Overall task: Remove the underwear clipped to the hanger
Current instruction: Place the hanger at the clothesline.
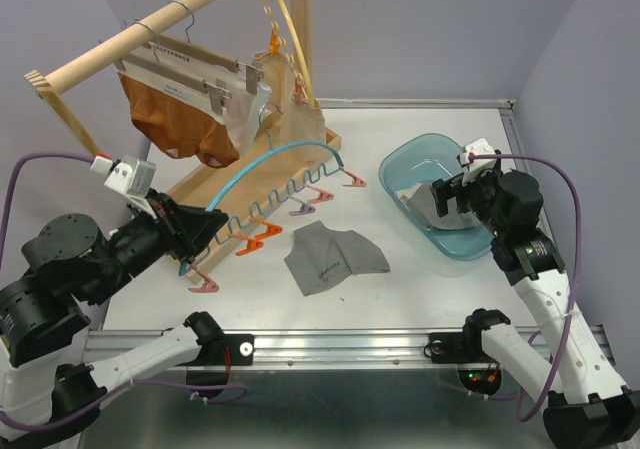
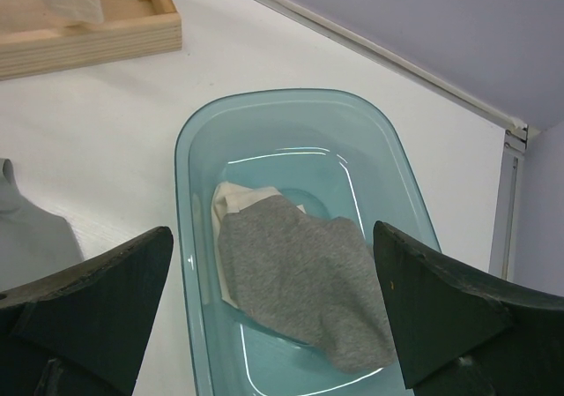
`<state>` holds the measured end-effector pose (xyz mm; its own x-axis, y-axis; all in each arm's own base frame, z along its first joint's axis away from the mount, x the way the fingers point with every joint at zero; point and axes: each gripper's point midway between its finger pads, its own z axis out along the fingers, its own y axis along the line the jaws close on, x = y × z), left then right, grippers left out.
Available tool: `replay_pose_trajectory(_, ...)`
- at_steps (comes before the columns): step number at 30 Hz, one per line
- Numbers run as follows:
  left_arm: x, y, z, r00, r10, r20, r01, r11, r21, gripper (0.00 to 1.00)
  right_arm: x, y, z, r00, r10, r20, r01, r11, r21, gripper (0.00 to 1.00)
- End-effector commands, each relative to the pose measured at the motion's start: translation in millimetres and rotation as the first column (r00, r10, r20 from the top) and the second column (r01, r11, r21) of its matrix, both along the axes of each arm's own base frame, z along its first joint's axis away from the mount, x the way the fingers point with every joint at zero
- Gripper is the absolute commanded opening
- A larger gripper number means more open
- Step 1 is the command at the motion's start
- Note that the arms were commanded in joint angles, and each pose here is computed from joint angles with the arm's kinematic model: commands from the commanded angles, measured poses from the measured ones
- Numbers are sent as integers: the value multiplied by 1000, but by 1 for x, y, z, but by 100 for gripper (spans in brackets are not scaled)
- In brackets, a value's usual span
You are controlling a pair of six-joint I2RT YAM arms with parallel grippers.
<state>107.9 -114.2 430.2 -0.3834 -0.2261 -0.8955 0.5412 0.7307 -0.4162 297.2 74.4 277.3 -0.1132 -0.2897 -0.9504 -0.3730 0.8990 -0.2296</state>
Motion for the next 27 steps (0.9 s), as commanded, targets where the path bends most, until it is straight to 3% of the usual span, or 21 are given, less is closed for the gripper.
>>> replay_pose_trajectory(1, 22, 15, 67, 974, 142, 178, -121, 985, -123, 0, 4, -4, 12, 998, -24, 66, 23, 1000, 19, 100)
replay_pose_trajectory(17, 61, 0, 73, 961, 243, 134, -239, 970, -46, 0, 3, -3, 10, 997, -21, 68, 20, 1000, 22, 100)
replay_pose_trajectory(27, 72, 6, 87, 940, 312, 140, -306, 950, -66, 0, 2, -2, 9, 998, -10, 68, 8, 1000, 27, 100)
